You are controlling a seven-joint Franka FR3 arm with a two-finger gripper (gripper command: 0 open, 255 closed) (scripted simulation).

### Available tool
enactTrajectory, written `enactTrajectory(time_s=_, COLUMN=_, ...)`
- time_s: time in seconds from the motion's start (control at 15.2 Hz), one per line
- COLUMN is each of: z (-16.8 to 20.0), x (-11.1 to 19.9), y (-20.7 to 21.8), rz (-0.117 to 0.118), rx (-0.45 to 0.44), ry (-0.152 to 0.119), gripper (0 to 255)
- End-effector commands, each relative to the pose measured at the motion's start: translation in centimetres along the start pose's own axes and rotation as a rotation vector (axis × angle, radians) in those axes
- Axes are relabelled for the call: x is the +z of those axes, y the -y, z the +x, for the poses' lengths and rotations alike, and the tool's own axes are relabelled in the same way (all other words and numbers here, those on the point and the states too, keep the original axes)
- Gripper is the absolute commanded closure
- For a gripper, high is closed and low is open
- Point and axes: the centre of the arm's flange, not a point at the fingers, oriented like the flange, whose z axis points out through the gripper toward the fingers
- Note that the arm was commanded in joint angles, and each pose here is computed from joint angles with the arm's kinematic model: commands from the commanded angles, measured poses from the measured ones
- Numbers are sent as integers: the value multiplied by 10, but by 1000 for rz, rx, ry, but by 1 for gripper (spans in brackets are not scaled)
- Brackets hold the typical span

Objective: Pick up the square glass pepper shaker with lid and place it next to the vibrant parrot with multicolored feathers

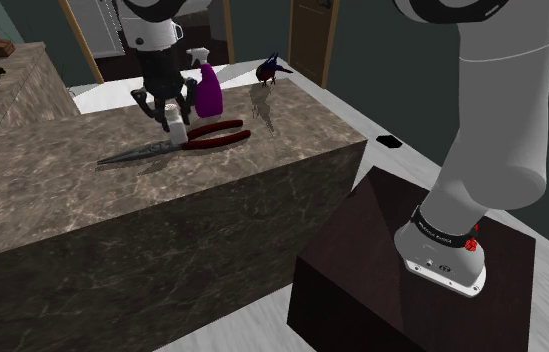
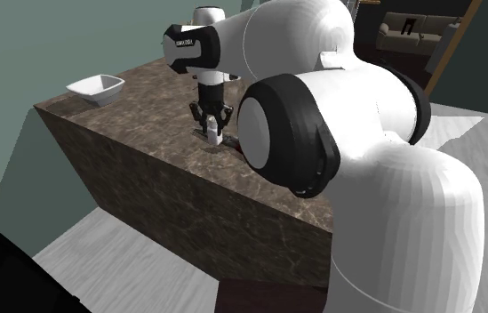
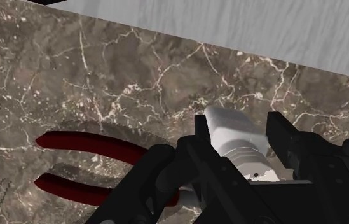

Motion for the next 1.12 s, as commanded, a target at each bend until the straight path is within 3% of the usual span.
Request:
enactTrajectory(time_s=0.0, z=-1, x=-10, y=0, rz=0, rx=0, ry=0, gripper=255)
enactTrajectory(time_s=1.06, z=-9, x=-94, y=3, rz=0, rx=0, ry=0, gripper=255)
